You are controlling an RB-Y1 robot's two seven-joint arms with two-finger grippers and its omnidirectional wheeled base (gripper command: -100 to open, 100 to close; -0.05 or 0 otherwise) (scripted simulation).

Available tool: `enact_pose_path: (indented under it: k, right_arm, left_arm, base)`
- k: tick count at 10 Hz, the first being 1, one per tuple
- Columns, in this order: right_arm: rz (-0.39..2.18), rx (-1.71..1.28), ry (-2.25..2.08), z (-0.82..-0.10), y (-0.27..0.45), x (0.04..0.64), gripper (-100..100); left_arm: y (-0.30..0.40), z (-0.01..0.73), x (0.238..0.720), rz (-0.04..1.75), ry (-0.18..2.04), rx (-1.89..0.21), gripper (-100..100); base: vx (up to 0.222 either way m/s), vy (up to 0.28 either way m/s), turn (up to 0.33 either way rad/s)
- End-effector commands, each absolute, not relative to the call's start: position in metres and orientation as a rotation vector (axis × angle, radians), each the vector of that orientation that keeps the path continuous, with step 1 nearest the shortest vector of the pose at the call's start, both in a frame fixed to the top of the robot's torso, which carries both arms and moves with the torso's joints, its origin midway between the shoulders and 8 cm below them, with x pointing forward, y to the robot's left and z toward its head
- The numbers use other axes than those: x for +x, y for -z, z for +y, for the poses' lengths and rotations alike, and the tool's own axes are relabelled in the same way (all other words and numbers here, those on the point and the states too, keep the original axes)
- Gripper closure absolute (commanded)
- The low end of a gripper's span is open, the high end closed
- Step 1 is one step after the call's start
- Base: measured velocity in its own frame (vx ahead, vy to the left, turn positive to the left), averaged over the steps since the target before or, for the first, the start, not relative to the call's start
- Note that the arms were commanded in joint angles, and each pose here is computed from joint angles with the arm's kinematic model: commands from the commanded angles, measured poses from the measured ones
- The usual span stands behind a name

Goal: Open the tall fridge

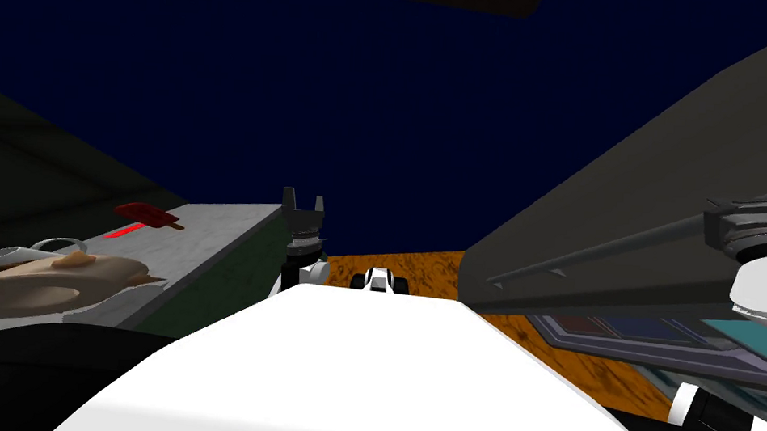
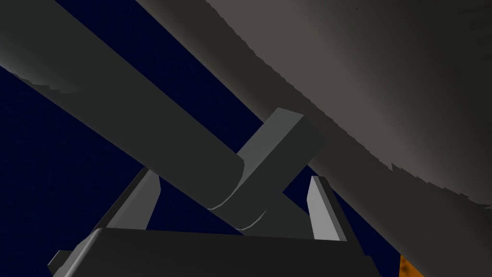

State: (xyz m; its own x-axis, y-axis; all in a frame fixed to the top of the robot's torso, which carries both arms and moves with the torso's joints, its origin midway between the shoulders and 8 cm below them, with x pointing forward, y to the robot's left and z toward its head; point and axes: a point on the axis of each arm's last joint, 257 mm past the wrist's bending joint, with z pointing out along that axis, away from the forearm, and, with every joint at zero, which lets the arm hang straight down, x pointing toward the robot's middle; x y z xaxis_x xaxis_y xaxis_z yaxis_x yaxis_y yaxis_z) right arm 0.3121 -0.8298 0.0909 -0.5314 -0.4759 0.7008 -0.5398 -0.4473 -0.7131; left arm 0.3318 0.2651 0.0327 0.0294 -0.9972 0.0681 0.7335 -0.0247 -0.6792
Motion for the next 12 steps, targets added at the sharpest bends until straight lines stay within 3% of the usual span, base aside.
enact_pose_path:
  k: [1, 6, 12]
  right_arm:
    - [-1.600, 1.406, -2.171, -0.848, -0.109, 0.298, 100]
    - [-1.724, 1.210, -2.066, -0.897, -0.096, 0.244, 100]
    - [-1.757, 1.126, -1.970, -0.919, -0.082, 0.212, 100]
  left_arm:
    - [-0.033, 0.265, 0.332, 0.525, 1.487, -0.644, 0]
    - [-0.033, 0.265, 0.332, 0.525, 1.487, -0.644, 0]
    - [-0.033, 0.265, 0.332, 0.525, 1.487, -0.644, 0]
  base:
    - [-0.009, 0.049, 0.152]
    - [-0.035, 0.089, 0.294]
    - [-0.005, 0.041, 0.140]
